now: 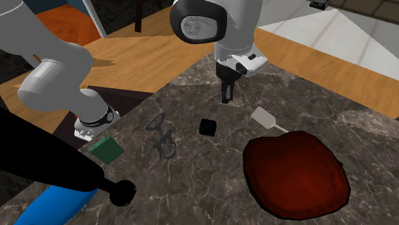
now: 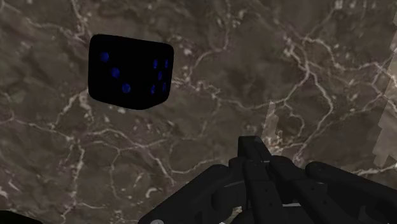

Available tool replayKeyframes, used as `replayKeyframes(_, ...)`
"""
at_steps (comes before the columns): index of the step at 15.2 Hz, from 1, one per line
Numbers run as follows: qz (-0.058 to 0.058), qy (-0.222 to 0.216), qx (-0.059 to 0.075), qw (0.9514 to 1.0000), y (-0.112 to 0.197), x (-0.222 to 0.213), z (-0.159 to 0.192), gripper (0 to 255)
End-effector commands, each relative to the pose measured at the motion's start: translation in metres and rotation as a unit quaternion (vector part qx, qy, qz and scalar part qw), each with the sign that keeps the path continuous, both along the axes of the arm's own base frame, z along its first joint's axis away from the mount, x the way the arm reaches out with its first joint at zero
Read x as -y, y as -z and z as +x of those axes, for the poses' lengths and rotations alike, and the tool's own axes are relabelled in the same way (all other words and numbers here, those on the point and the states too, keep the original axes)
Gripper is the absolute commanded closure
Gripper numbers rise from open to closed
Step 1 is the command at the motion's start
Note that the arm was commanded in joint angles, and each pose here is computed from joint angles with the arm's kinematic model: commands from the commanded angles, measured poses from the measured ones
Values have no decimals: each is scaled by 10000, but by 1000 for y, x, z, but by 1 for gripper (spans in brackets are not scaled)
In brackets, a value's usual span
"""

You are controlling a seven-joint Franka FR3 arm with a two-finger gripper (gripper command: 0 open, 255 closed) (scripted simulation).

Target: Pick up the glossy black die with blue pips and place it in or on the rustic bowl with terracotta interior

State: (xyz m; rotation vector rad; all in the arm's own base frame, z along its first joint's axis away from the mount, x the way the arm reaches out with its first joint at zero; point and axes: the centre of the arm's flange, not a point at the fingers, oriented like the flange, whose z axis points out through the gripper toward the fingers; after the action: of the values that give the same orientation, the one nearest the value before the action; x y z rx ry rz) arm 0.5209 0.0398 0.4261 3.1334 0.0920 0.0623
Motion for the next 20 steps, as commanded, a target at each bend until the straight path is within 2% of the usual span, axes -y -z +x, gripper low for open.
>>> replayKeyframes(1, 12, -13, -227, 9997, 42, -3, 5, 255)
replayKeyframes(7, 8, -14, -212, 9998, 44, -4, -3, 255)
replayKeyframes(8, 8, -14, -212, 9998, 44, -4, -3, 0)
replayKeyframes(20, -168, 22, -244, 9996, 39, 133, -71, 0)
